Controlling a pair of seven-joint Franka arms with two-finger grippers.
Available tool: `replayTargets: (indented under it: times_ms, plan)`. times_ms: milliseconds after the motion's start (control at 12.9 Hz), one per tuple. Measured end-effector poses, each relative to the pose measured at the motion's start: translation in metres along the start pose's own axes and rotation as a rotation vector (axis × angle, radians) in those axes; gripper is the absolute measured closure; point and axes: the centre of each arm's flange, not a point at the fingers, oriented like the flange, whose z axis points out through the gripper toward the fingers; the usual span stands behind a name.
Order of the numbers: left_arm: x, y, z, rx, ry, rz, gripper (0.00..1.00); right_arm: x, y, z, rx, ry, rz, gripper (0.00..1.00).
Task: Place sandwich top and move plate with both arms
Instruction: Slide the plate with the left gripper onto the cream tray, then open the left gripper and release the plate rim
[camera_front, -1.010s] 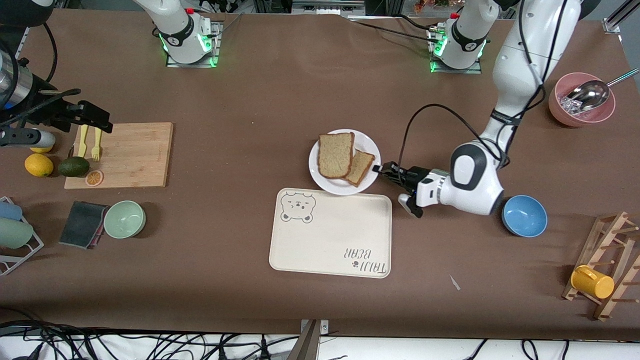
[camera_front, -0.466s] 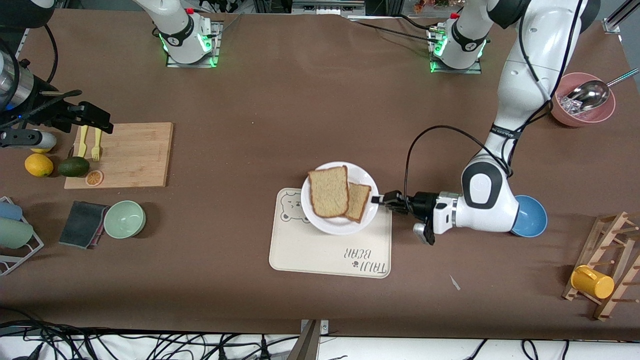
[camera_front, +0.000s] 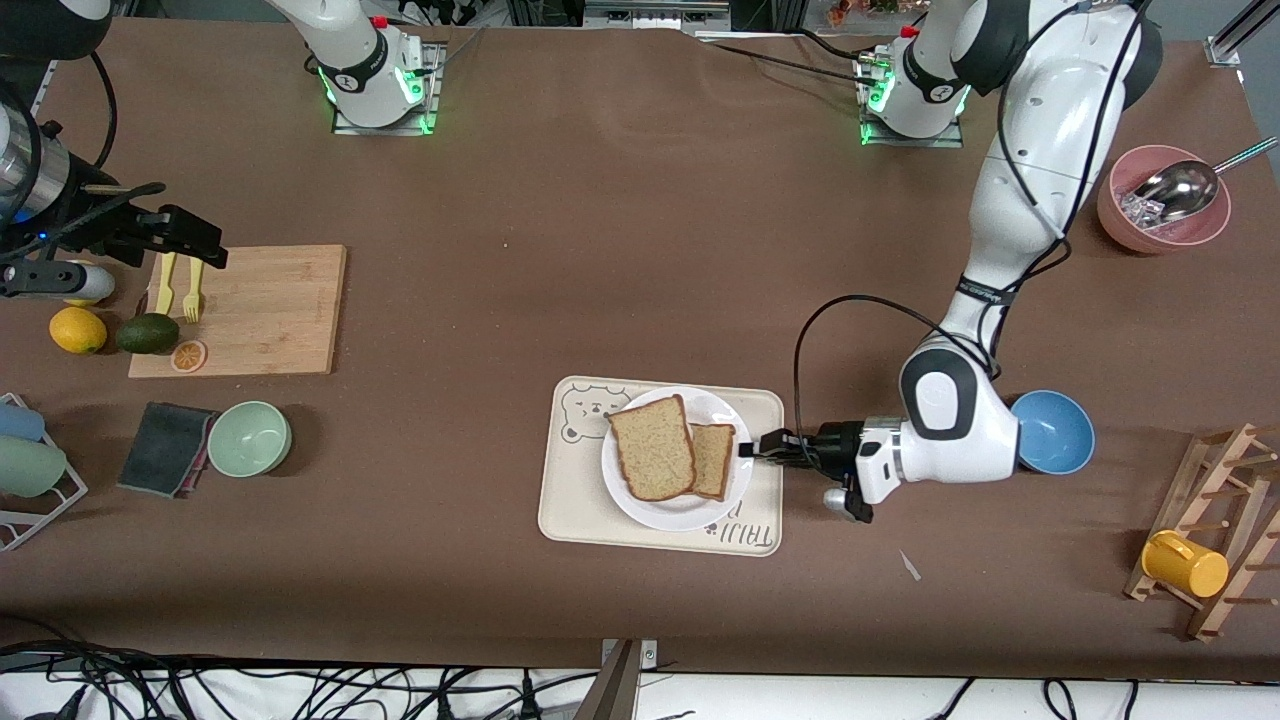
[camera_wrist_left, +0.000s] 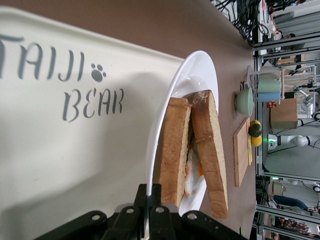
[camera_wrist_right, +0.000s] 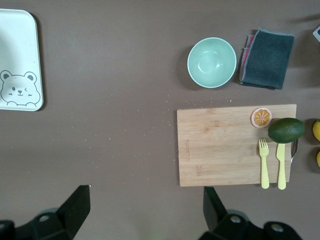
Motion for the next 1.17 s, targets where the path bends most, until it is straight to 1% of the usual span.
replayTargets:
  times_ms: [155, 311, 388, 621, 699, 1165]
  plan:
    - [-0.003, -0.001, 0.020, 0.003, -0.008, -0.016, 0.96, 0.000, 0.000, 0.000, 0.000, 0.000, 0.000, 0.00]
    - [-0.006, -0.001, 0.041, 0.008, 0.011, -0.028, 0.96, 0.000, 0.000, 0.000, 0.000, 0.000, 0.000, 0.00]
    - [-0.008, -0.001, 0.050, 0.013, 0.008, -0.027, 0.96, 0.000, 0.000, 0.000, 0.000, 0.000, 0.000, 0.00]
    - [-0.009, 0.000, 0.055, 0.014, 0.006, -0.026, 0.95, 0.001, 0.000, 0.001, 0.000, 0.001, 0.000, 0.00]
    - [-0.009, 0.000, 0.055, 0.014, 0.006, -0.026, 0.89, 0.001, 0.000, 0.002, -0.001, 0.000, 0.000, 0.00]
    - [0.007, 0.016, 0.032, 0.012, 0.045, 0.002, 0.27, 0.003, 0.000, 0.003, -0.001, 0.001, 0.000, 0.00]
